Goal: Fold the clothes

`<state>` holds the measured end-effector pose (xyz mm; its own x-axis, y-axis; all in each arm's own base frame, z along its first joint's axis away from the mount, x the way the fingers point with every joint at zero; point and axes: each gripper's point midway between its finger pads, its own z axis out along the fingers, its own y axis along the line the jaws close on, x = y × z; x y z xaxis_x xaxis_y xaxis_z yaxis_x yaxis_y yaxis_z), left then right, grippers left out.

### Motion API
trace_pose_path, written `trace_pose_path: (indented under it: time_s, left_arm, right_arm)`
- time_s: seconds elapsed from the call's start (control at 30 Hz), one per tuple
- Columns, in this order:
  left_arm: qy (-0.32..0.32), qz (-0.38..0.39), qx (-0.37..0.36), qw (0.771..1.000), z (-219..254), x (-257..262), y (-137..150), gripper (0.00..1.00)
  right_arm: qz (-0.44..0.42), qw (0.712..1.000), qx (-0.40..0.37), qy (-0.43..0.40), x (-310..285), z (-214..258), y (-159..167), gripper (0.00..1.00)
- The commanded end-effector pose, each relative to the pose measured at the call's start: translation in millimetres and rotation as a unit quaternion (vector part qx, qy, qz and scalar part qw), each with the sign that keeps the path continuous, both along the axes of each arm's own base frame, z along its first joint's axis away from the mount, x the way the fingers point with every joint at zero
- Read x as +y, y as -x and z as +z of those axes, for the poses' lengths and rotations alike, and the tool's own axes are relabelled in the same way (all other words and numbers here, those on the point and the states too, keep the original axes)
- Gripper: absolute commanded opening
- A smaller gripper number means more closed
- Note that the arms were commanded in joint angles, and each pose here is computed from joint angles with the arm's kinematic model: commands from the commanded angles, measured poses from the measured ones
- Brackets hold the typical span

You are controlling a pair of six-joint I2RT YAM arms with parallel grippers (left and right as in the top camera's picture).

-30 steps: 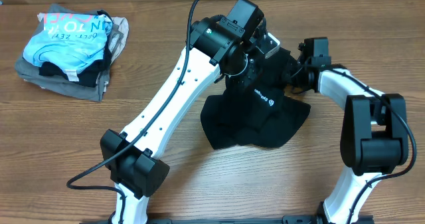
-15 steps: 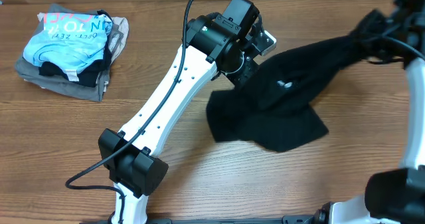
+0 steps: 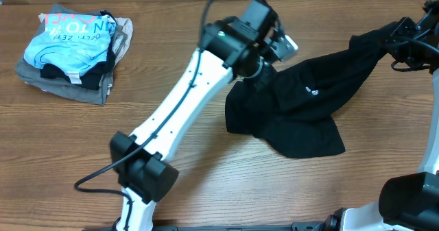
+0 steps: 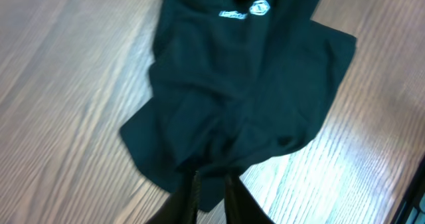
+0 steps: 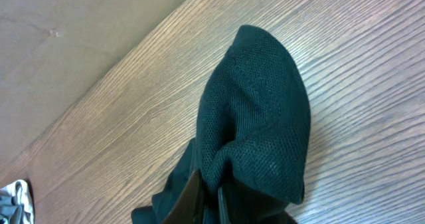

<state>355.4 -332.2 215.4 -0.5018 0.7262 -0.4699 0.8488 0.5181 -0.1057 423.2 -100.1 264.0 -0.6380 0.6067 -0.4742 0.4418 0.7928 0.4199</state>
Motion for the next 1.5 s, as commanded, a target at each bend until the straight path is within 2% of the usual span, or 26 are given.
trace_pose_path:
  time_s: [0.0,0.07,0.2,0.27,0.4,0.63,0.73,0.9,0.93,0.97,1.0,1.07,1.23,1.47]
  left_arm:
    - [-0.007,-0.06,0.041,0.997,-41.9,-32.1,16.7,0.22]
    - [-0.019,-0.106,0.046,0.993,-62.8,-44.5,26.7,0.26]
    - [-0.035,-0.163,0.045,0.985,-98.4,-66.9,37.6,0.52]
    - [-0.041,-0.178,0.048,0.982,-112.6,-74.2,41.6,0.59]
    - [-0.052,-0.201,0.041,0.977,-135.7,-82.5,41.5,0.61]
    - [-0.064,-0.184,-0.013,0.981,-178.0,-98.0,6.4,0.67]
    - [-0.087,-0.139,-0.046,0.985,-189.8,-96.2,-16.4,0.67]
    - [-0.103,-0.053,-0.104,0.988,-183.2,-93.0,-51.4,0.66]
    - [-0.1,-0.05,-0.11,0.988,-181.7,-94.5,-54.2,0.65]
    - [-0.097,-0.049,-0.114,0.988,-180.5,-95.9,-56.1,0.59]
    - [-0.093,-0.047,-0.117,0.988,-179.3,-96.6,-58.8,0.47]
    - [-0.092,-0.039,-0.125,0.987,-177.4,-94.5,-65.1,0.04]
    - [-0.122,0.101,-0.163,0.974,-146.9,-59.8,-104.4,0.04]
    - [-0.079,0.226,-0.189,0.952,-25.7,3.0,-140.9,0.04]
  right_arm:
    - [-0.002,1.0,-0.004,0.012,-3.3,4.4,-0.4,0.04]
    - [-0.002,1.0,-0.002,0.013,-3.7,3.4,0.0,0.04]
    - [-0.002,1.0,0.0,0.014,-4.1,1.2,-0.6,0.04]
    - [-0.002,1.0,0.004,0.017,-5.4,-1.0,-0.9,0.04]
    - [0.0,1.0,0.009,0.018,-6.4,-5.4,-2.3,0.04]
    - [0.0,1.0,0.013,0.02,-7.4,-8.6,-3.2,0.04]
    - [0.001,1.0,0.012,0.02,-7.4,-8.6,-3.3,0.04]
    - [0.002,1.0,0.01,0.021,-7.6,-7.9,-4.5,0.04]
    - [0.002,1.0,0.009,0.022,-7.7,-7.8,-4.6,0.04]
    - [0.002,1.0,0.009,0.022,-7.7,-7.8,-4.6,0.04]
    - [0.002,1.0,0.009,0.022,-7.7,-7.8,-4.6,0.04]
    - [0.002,1.0,0.009,0.022,-7.7,-7.8,-4.6,0.04]
    - [0.002,1.0,0.011,0.021,-7.5,-8.2,-4.1,0.04]
    - [0.002,1.0,0.023,0.016,-5.7,-11.8,1.1,0.04]
